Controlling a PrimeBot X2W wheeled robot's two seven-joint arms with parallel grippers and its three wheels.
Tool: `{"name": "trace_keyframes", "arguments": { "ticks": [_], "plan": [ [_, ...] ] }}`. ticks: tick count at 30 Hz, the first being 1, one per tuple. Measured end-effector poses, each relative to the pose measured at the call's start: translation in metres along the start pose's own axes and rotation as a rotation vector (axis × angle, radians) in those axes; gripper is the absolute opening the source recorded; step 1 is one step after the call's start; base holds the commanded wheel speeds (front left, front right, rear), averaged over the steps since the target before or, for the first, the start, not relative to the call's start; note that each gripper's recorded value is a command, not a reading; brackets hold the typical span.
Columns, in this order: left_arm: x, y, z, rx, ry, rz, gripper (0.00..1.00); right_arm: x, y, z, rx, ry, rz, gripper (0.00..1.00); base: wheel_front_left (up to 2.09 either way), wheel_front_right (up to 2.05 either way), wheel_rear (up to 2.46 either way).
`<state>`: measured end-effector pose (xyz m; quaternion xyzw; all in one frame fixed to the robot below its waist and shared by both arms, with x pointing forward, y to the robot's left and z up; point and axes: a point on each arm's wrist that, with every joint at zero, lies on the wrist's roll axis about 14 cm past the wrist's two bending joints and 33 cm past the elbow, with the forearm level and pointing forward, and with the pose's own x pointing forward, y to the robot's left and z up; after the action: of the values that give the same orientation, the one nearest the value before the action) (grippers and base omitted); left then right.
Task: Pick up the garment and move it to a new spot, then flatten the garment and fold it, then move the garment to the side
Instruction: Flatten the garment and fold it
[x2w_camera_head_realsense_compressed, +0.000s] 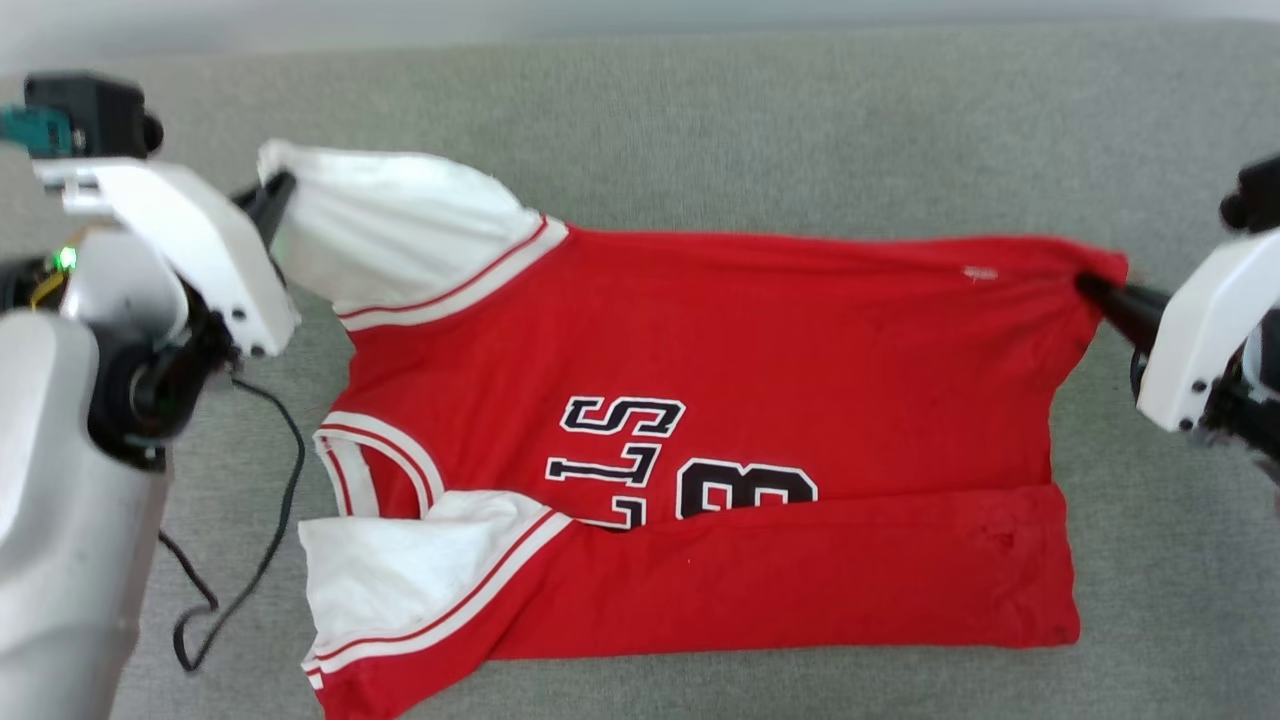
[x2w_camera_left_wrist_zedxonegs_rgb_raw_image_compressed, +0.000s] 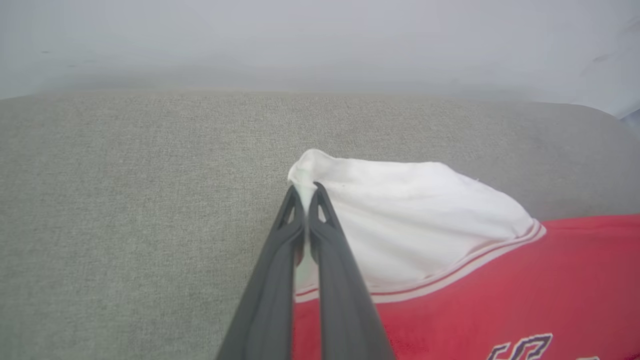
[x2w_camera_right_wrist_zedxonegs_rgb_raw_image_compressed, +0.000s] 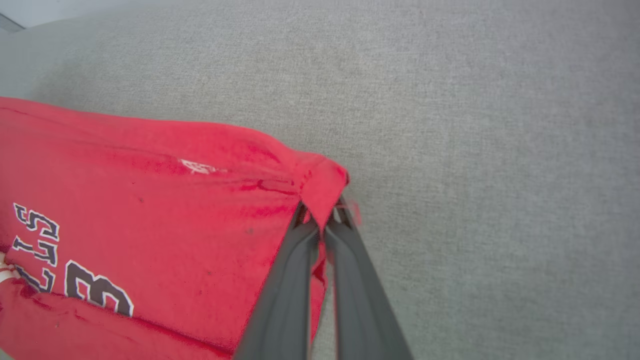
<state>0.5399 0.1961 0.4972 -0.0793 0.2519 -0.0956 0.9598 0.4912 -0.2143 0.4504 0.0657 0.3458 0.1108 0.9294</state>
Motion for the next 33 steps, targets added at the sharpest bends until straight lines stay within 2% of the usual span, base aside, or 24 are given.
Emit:
{"name": "trace_keyframes", "arguments": {
  "ticks": [4,9,18,19,20,21,22,26,33],
  "plan": [
    [-0.029,0.004,-0.012,-0.043,-0.037,0.014,0.0,-0.017,0.004,-0.014,0.026,-0.018,0.002,0.0,0.0,0.0,0.0],
    [-0.066,0.013,-0.05,-0.136,-0.04,0.059,0.0,-0.035,0.016,-0.041,0.076,-0.026,0.028,0.0,0.0,0.0,0.0],
    [-0.115,0.011,-0.152,-0.308,0.118,0.123,0.0,-0.056,0.028,-0.103,0.154,0.013,0.042,0.0,0.0,0.0,0.0],
    [-0.117,0.01,-0.162,-0.322,0.14,0.126,0.0,-0.057,0.027,-0.108,0.161,0.011,0.036,0.27,0.0,0.0,0.0],
    [-0.118,0.007,-0.17,-0.335,0.159,0.123,0.0,-0.058,0.026,-0.113,0.169,0.016,0.03,0.95,0.0,0.0,0.0],
    [-0.119,0.005,-0.175,-0.346,0.168,0.123,0.49,-0.058,0.026,-0.121,0.182,0.028,0.025,1.0,0.0,0.0,0.0],
    [-0.119,0.004,-0.178,-0.344,0.171,0.123,1.0,-0.059,0.026,-0.128,0.193,0.034,0.02,1.0,0.0,0.0,0.0],
    [-0.116,-0.001,-0.181,-0.316,0.154,0.113,1.0,-0.061,0.027,-0.138,0.211,0.024,0.011,1.0,0.0,0.0,0.0],
    [-0.112,-0.004,-0.126,-0.194,-0.083,0.113,1.0,-0.085,0.009,-0.112,0.208,-0.098,-0.025,1.0,0.0,0.0,0.0]
  ]
}}
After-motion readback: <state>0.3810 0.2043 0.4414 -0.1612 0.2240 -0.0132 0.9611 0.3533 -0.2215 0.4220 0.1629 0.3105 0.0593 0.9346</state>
